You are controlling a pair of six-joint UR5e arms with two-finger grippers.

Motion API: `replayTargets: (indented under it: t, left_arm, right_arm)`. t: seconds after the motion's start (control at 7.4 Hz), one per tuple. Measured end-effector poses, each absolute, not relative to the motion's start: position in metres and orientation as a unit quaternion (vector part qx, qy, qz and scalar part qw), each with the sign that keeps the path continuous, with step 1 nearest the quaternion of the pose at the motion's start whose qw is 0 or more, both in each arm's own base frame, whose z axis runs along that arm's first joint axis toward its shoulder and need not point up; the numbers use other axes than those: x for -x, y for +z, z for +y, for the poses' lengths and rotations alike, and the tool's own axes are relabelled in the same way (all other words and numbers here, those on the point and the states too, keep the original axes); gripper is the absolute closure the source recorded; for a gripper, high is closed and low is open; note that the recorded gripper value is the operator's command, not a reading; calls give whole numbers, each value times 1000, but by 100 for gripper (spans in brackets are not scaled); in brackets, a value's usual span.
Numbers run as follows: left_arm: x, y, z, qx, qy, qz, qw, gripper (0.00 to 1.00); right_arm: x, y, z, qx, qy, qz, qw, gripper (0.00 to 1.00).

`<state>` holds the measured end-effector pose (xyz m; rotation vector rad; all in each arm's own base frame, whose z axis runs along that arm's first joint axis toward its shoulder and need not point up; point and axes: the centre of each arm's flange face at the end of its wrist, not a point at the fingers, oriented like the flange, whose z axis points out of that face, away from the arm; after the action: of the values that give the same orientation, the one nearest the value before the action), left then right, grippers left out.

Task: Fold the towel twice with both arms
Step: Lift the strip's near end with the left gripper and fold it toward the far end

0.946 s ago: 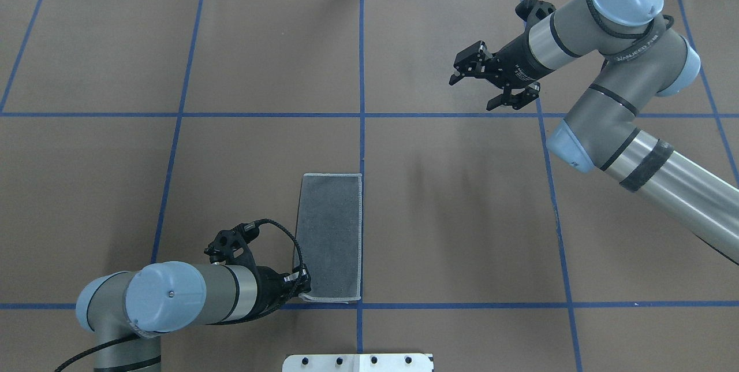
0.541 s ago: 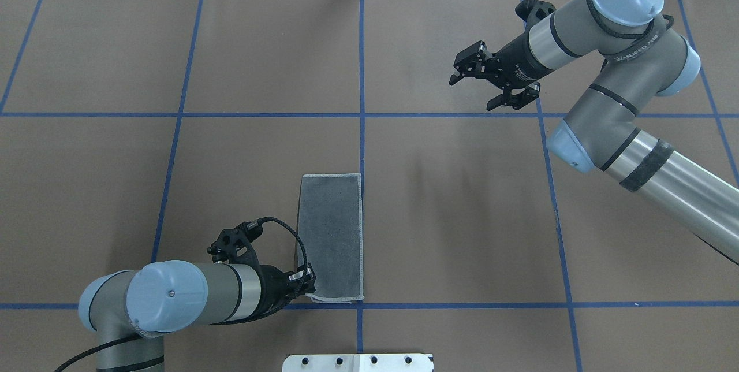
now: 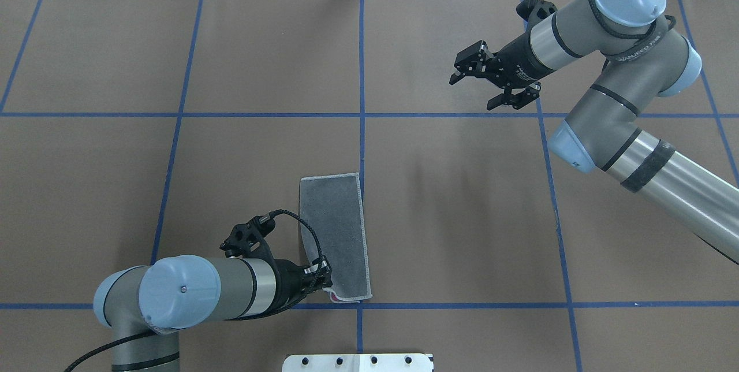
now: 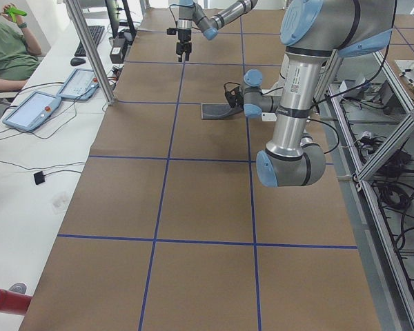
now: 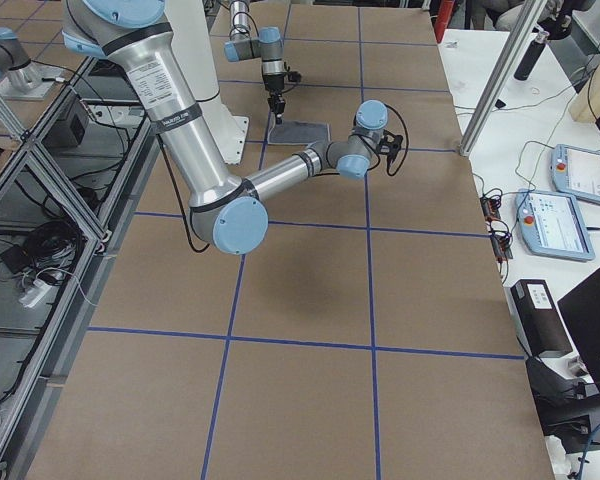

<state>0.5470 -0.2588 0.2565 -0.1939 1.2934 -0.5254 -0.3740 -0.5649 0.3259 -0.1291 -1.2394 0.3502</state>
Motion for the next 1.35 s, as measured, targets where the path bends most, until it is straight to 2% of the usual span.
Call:
replayTargets:
  t: [0.54,1.35]
  left_arm:
    - [-546,251,-334,70,-306,593,742,100]
    - [-553,243,-405,82,-382,611,688,100]
  right_arm:
    - [374,324,-565,59,162,-579,797,1]
    - [375,326,-565,59,161,-577,798,1]
